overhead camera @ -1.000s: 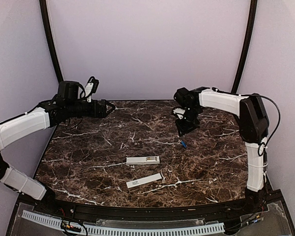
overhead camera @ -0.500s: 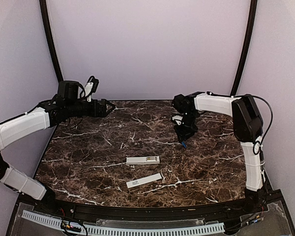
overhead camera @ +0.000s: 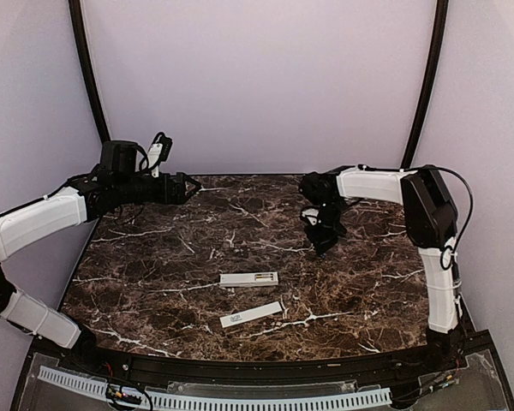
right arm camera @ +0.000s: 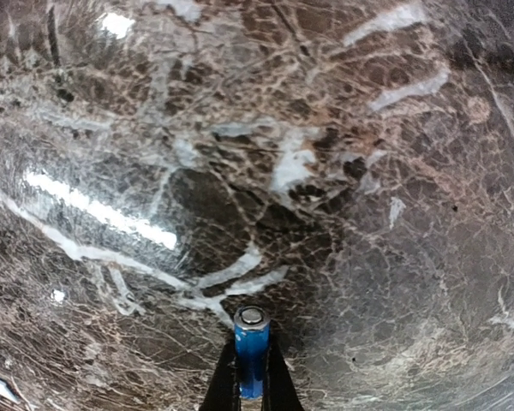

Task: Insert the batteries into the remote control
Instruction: Move the right arm with the battery to the center of the board.

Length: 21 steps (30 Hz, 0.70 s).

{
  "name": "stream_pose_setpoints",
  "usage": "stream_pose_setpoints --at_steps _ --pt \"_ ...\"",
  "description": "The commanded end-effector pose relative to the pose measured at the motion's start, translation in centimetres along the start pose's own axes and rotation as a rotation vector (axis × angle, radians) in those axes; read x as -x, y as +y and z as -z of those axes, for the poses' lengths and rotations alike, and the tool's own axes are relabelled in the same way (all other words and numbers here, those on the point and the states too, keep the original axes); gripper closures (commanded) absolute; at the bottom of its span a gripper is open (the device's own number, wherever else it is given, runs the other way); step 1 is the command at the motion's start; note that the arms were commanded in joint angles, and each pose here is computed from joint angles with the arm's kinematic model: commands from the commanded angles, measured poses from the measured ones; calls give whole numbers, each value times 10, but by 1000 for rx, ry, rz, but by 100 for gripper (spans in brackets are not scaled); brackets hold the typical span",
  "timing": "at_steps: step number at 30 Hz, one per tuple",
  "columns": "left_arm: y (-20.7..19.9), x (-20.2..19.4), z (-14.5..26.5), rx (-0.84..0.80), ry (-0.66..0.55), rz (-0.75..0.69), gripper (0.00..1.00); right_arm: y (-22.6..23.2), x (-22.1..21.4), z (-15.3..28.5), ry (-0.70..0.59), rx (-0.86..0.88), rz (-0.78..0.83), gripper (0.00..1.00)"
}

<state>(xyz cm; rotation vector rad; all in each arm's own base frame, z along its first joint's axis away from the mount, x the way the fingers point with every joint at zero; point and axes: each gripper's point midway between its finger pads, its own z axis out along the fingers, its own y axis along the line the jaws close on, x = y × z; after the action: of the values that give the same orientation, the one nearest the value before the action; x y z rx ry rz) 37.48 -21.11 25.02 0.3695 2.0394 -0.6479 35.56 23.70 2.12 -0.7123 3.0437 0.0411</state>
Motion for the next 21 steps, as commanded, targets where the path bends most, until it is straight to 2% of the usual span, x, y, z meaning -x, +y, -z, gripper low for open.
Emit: stream_pose_setpoints --at_steps 1,7,10,13,17,21 --pt "-2 3 6 -16 -16 -6 1 -4 -10 5 -2 -11 -114 100" --pt "-2 4 8 -15 -23 -9 1 15 -17 22 -63 194 -422 100" --pt "0 6 9 -1 -28 -10 1 5 -35 27 -27 144 -627 100" --pt "2 10 14 20 -40 -14 1 22 -53 20 44 236 -795 100" --pt "2 13 18 27 -52 -15 1 38 -83 8 165 269 -1037 100" --pt "2 15 22 35 -63 -18 1 37 -93 22 141 164 -1192 100"
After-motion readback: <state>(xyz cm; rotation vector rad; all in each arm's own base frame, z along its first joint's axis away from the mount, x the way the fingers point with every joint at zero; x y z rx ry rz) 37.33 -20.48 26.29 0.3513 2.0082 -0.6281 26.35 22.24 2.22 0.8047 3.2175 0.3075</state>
